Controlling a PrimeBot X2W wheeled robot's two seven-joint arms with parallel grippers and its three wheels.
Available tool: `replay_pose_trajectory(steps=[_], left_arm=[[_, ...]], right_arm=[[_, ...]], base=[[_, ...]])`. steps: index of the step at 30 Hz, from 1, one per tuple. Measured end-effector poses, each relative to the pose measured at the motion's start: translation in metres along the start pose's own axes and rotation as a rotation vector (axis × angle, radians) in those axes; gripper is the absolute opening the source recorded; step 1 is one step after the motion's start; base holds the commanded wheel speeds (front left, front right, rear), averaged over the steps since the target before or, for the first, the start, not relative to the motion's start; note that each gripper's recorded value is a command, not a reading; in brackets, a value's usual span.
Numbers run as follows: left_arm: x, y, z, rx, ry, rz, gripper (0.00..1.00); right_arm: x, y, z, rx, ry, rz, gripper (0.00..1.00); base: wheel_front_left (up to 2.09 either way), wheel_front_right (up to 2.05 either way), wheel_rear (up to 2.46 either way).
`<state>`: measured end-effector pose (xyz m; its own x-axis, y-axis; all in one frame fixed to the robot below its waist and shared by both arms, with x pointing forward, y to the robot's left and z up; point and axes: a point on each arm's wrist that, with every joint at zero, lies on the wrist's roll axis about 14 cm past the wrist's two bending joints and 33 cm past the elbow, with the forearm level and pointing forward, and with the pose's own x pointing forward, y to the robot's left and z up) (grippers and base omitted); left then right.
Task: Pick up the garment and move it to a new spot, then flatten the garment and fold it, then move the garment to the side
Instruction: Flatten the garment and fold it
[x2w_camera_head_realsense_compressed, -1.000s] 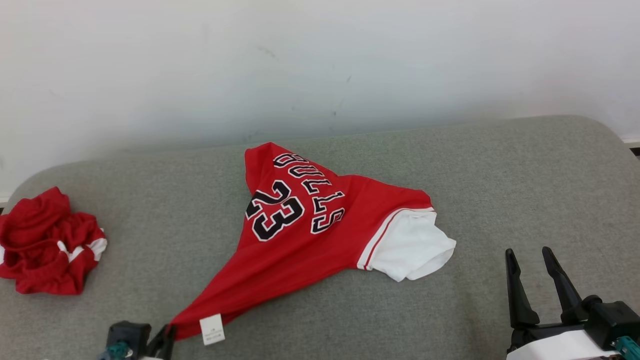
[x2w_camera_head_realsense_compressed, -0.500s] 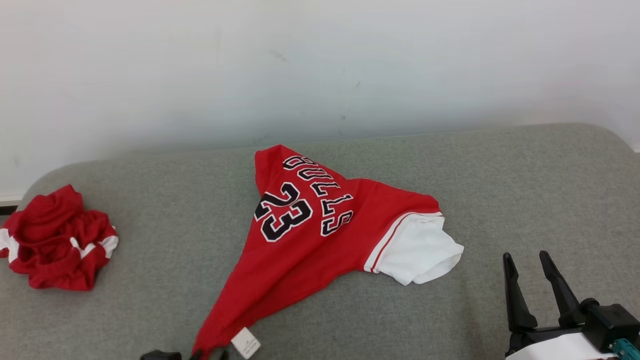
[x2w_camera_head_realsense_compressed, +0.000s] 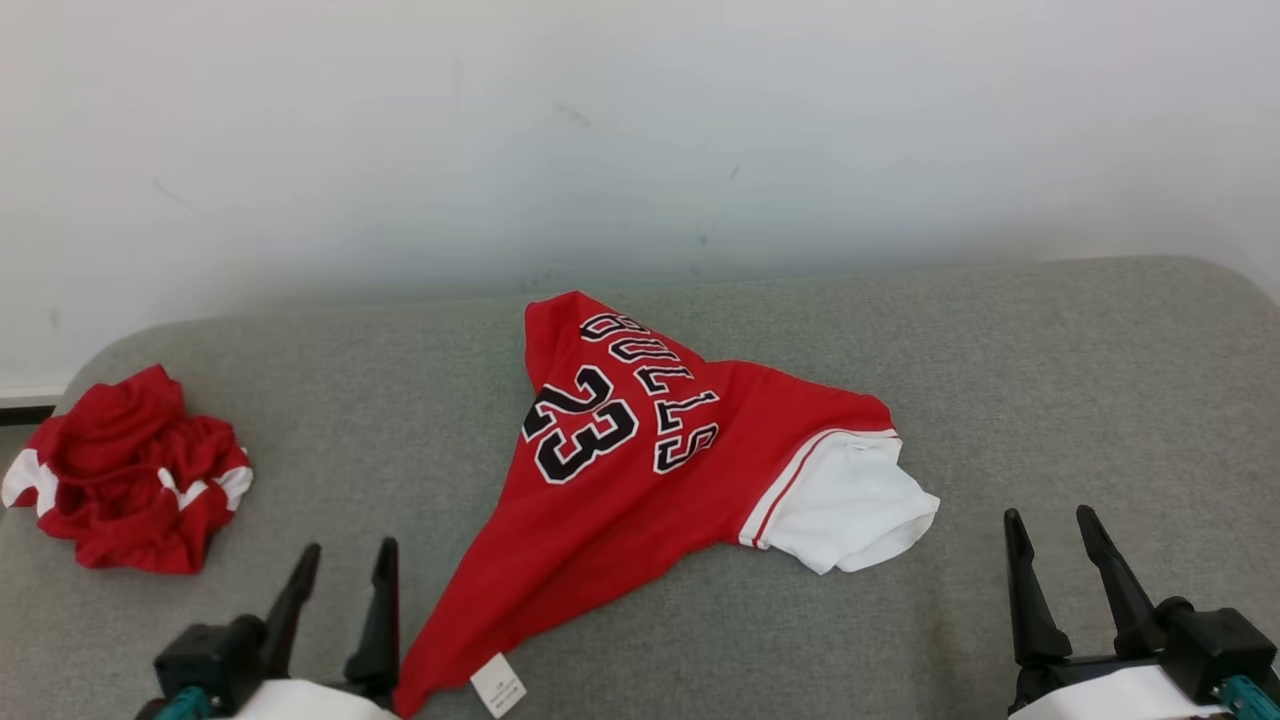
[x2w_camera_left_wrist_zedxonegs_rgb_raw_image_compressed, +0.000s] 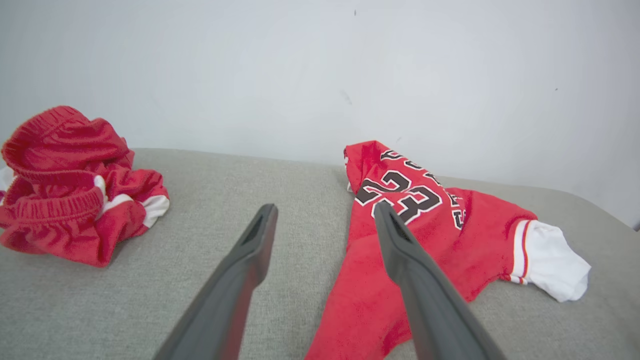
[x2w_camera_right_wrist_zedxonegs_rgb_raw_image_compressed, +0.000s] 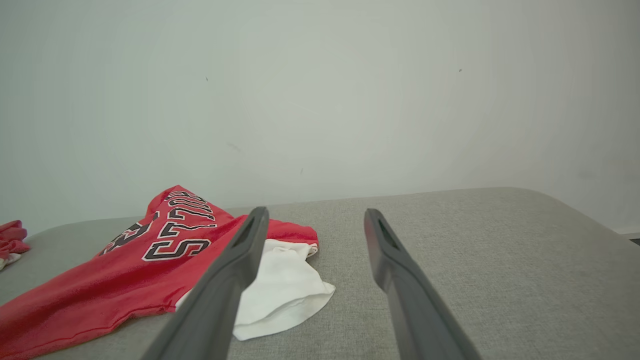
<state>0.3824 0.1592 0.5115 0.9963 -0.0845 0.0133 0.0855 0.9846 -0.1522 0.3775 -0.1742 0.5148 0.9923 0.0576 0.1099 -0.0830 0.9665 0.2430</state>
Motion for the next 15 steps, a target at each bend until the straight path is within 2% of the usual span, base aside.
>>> replay_pose_trajectory(steps=[4, 11, 15], left_arm=[[0.005, 0.008, 0.021, -0.015, -0.091, 0.039, 1.0], [0.008, 0.013, 0.023, -0.039, -0.112, 0.062, 1.0], [0.005, 0.019, 0.016, -0.059, -0.1, 0.086, 1.0]], right_arm=[[0.008, 0.006, -0.012, -0.006, 0.045, 0.025, 1.0], [0.043, 0.011, -0.032, -0.101, 0.174, 0.098, 1.0], [0.059, 0.011, -0.053, -0.155, 0.302, 0.133, 1.0]], base=[[0.0, 0.0, 0.0], [0.0, 0.0, 0.0], [0.0, 0.0, 0.0]])
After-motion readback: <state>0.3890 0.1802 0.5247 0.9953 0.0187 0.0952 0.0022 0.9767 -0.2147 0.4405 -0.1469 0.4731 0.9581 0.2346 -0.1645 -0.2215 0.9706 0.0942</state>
